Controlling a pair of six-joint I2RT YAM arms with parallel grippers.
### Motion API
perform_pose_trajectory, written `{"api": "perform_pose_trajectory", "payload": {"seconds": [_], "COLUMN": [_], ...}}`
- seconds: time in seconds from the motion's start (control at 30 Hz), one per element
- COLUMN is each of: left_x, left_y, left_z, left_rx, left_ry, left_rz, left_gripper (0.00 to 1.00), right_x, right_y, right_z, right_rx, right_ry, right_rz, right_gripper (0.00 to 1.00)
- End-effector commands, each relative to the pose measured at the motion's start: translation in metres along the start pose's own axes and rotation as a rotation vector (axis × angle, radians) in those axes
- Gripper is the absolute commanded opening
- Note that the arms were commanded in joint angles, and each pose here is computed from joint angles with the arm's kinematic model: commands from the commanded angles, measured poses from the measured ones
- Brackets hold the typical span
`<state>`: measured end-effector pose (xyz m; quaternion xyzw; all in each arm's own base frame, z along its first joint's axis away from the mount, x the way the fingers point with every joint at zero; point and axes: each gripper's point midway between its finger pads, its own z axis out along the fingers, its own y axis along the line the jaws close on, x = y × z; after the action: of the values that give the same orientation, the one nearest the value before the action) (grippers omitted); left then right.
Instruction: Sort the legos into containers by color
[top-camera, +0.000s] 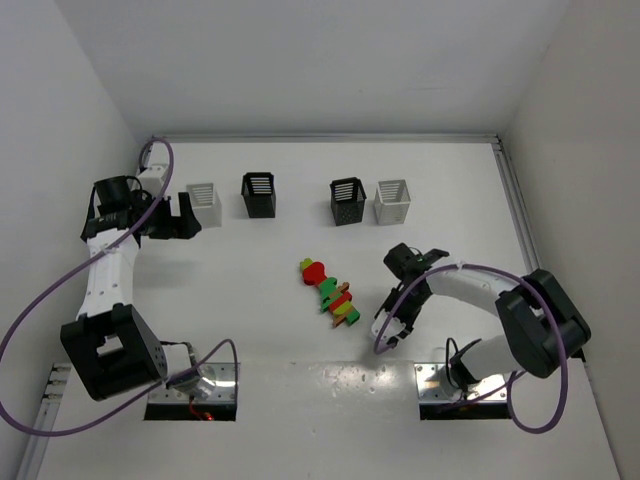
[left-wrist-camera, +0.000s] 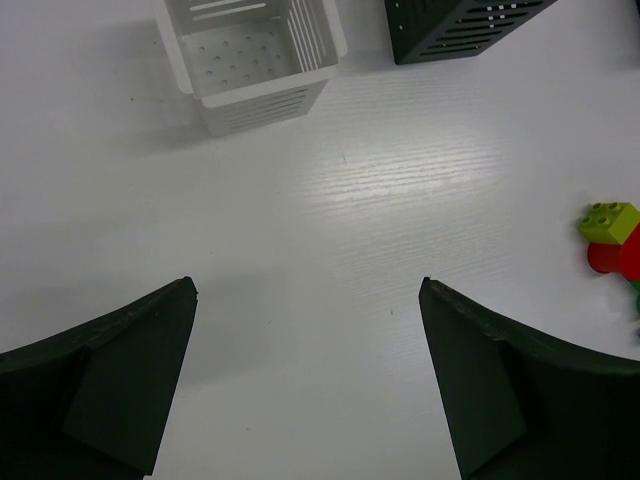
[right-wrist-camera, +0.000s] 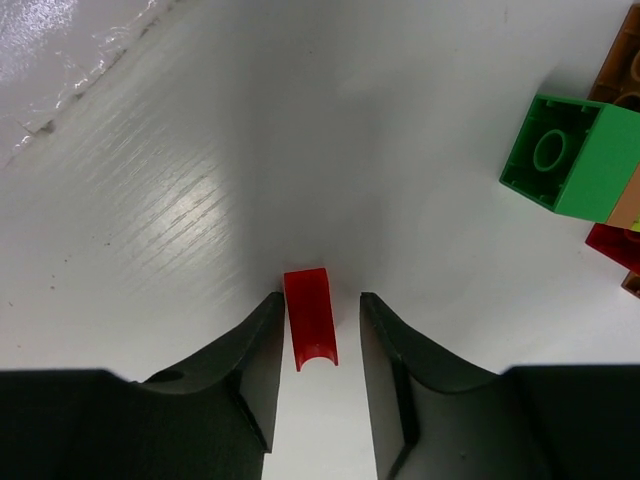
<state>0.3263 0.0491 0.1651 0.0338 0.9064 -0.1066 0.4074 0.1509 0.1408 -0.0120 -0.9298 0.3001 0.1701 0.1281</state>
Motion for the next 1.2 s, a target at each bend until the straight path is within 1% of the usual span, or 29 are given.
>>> {"api": "perform_pose_trajectory", "payload": {"seconds": [0.0, 0.03, 0.13, 0.23, 0.3, 0.37, 0.47, 0.5, 0.53, 0.57, 0.6, 0.63, 0.67, 0.7, 0.73, 0.8, 0.83, 0.87, 0.9, 0.93, 0.97, 1.0, 1.03, 1.07, 1.1, 1.17], "left_x": [-0.012, -0.012, -0.012, -0.014, -0.014, -0.014, -0.015, -0.015, -0.015, -0.015, -0.017, -0.013, -0.015, -0.015, -0.015, -0.015, -0.015, -0.013, -0.013, -0.013, -0.014, -0.014, -0.011, -0.011, -0.015, -0.011], "left_y": [0.003, 0.003, 0.003, 0.004, 0.004, 0.004, 0.005, 0.005, 0.004, 0.004, 0.005, 0.004, 0.005, 0.005, 0.005, 0.005, 0.005, 0.004, 0.006, 0.006, 0.005, 0.006, 0.005, 0.005, 0.007, 0.006], "left_z": [-0.003, -0.003, -0.003, -0.003, -0.003, -0.003, -0.005, -0.005, -0.006, -0.006, -0.006, -0.004, -0.004, -0.004, -0.004, -0.004, -0.004, -0.005, -0.005, -0.005, -0.007, -0.007, -0.008, -0.008, -0.010, -0.009], "left_rx": [-0.005, -0.005, -0.005, -0.007, -0.007, -0.007, -0.018, -0.018, -0.020, -0.020, -0.022, -0.020, -0.022, -0.022, -0.022, -0.022, -0.022, -0.022, -0.032, -0.032, -0.034, -0.043, -0.043, -0.043, -0.056, -0.054], "left_ry": [-0.032, -0.032, -0.032, -0.040, -0.040, -0.040, -0.046, -0.046, -0.054, -0.054, -0.062, -0.053, -0.062, -0.062, -0.062, -0.062, -0.062, -0.062, -0.059, -0.059, -0.067, -0.065, -0.064, -0.064, -0.079, -0.070], "left_rz": [-0.009, -0.009, -0.009, -0.004, -0.004, -0.004, 0.000, 0.000, -0.005, -0.005, 0.000, -0.005, -0.009, -0.009, -0.009, -0.009, -0.009, -0.009, -0.010, -0.010, -0.005, -0.006, -0.006, -0.007, 0.002, -0.003], "left_gripper": [1.00, 1.00, 1.00, 1.00, 1.00, 1.00, 1.00, 1.00, 1.00, 1.00, 1.00, 1.00, 1.00, 1.00, 1.00, 1.00, 1.00, 1.00, 1.00, 1.00, 1.00, 1.00, 1.00, 1.00, 1.00, 1.00], "right_x": [0.001, 0.003, 0.005, 0.005, 0.005, 0.007, -0.005, -0.006, -0.012, -0.014, -0.014, -0.016, -0.019, -0.023, -0.028, -0.031, -0.031, -0.030, -0.015, -0.007, 0.002, 0.014, 0.022, 0.035, 0.037, 0.061], "right_y": [-0.004, -0.004, 0.001, 0.008, 0.010, 0.001, -0.018, -0.037, -0.053, -0.068, -0.097, -0.109, -0.134, -0.146, -0.169, -0.192, -0.203, -0.225, -0.233, -0.250, -0.257, -0.264, -0.276, -0.281, -0.287, -0.300], "right_z": [0.003, 0.002, 0.006, 0.009, 0.010, 0.005, -0.001, -0.013, -0.021, -0.027, -0.045, -0.050, -0.067, -0.076, -0.095, -0.111, -0.118, -0.137, -0.137, -0.154, -0.158, -0.151, -0.166, -0.171, -0.171, -0.183], "right_rx": [-0.006, -0.010, -0.025, -0.040, -0.048, -0.025, 0.051, 0.107, 0.166, 0.201, 0.275, 0.295, 0.354, 0.385, 0.453, 0.515, 0.541, 0.607, 0.635, 0.697, 0.721, 0.725, 0.766, 0.799, 0.798, 0.869], "right_ry": [0.000, 0.008, 0.015, 0.010, 0.008, 0.016, -0.049, -0.066, -0.122, -0.148, -0.166, -0.222, -0.254, -0.285, -0.351, -0.408, -0.442, -0.460, -0.437, -0.456, -0.451, -0.433, -0.446, -0.439, -0.451, -0.458], "right_rz": [-0.034, -0.025, -0.010, 0.035, 0.073, 0.091, 0.223, 0.265, 0.393, 0.467, 0.518, 0.658, 0.669, 0.698, 0.760, 0.821, 0.913, 0.905, 0.963, 1.004, 1.035, 1.080, 1.126, 1.163, 1.185, 1.261], "right_gripper": [0.36, 0.36, 0.30, 0.23, 0.20, 0.15, 0.13, 0.12, 0.11, 0.11, 0.07, 0.06, 0.05, 0.04, 0.04, 0.04, 0.04, 0.04, 0.04, 0.04, 0.02, 0.02, 0.02, 0.02, 0.02, 0.02]}}
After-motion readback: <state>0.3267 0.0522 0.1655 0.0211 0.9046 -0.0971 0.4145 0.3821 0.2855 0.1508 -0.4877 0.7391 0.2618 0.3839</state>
